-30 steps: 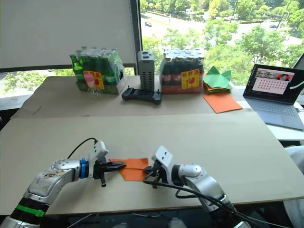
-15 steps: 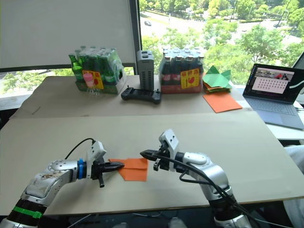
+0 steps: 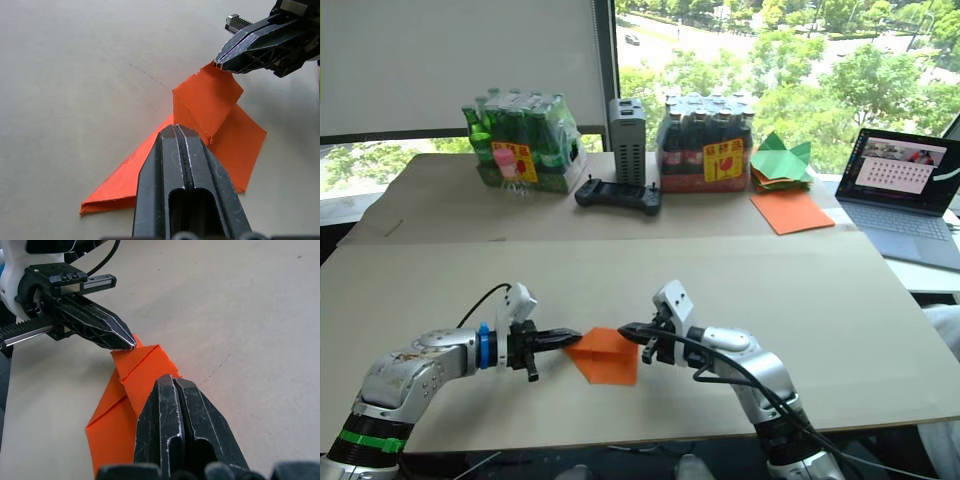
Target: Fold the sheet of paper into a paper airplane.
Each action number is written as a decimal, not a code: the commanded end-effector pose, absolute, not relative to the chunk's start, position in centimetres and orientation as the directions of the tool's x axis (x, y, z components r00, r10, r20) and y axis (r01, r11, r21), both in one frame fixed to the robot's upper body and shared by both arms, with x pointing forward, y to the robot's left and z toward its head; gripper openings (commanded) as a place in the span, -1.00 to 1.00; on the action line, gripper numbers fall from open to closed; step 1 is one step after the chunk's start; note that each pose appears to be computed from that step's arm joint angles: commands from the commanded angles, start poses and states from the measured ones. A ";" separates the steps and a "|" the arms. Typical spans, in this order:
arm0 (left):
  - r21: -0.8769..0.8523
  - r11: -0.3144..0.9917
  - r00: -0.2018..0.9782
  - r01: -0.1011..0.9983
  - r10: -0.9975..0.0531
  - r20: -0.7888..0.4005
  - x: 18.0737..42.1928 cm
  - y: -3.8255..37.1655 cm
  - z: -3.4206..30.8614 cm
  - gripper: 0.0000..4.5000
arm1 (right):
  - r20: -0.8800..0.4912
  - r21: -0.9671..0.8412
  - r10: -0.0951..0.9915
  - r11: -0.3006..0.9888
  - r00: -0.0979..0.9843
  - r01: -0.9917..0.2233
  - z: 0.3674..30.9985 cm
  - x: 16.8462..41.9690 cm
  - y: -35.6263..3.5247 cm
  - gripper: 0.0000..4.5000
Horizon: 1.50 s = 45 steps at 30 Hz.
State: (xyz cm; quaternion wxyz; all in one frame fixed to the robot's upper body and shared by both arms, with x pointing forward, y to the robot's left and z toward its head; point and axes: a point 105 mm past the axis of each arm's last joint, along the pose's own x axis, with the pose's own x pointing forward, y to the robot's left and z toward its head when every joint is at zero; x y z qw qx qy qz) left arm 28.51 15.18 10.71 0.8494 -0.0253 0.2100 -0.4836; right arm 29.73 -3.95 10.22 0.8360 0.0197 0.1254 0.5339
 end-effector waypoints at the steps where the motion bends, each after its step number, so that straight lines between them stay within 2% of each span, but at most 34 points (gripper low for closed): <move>1: -0.226 0.527 0.462 0.819 -0.840 -0.284 28.3 15.6 12.7 -1.00 | -0.136 0.142 0.905 0.420 0.403 -0.896 11.5 29.8 -3.9 -0.99; 12: -0.217 0.587 0.529 0.780 -0.804 -0.273 28.4 17.6 13.9 -1.00 | -0.055 0.158 0.907 0.421 0.417 -0.893 14.3 30.2 -4.8 -0.99; 18: -0.221 0.603 0.543 0.766 -0.792 -0.281 28.4 18.1 13.4 -1.00 | -0.095 0.178 0.906 0.422 0.412 -0.889 13.6 30.0 -5.9 -0.99; 24: -0.226 0.602 0.540 0.766 -0.793 -0.282 28.5 17.7 13.1 -1.00 | -0.128 0.240 0.898 0.440 0.421 -0.865 12.5 30.2 -6.0 -0.17; 25: -0.226 0.603 0.540 0.765 -0.792 -0.283 28.5 17.7 13.1 -1.00 | -0.130 0.252 0.897 0.443 0.423 -0.861 12.4 30.2 -6.0 0.02; 33: -0.217 0.618 0.556 0.756 -0.780 -0.287 28.7 18.0 13.0 -1.00 | -0.131 0.340 0.901 0.432 0.413 -0.835 11.8 30.2 -5.4 0.02; 45: -0.205 0.635 0.572 0.745 -0.766 -0.293 28.8 18.2 13.0 -1.00 | -0.161 0.349 0.907 0.422 0.390 -0.837 11.1 29.7 -5.1 0.02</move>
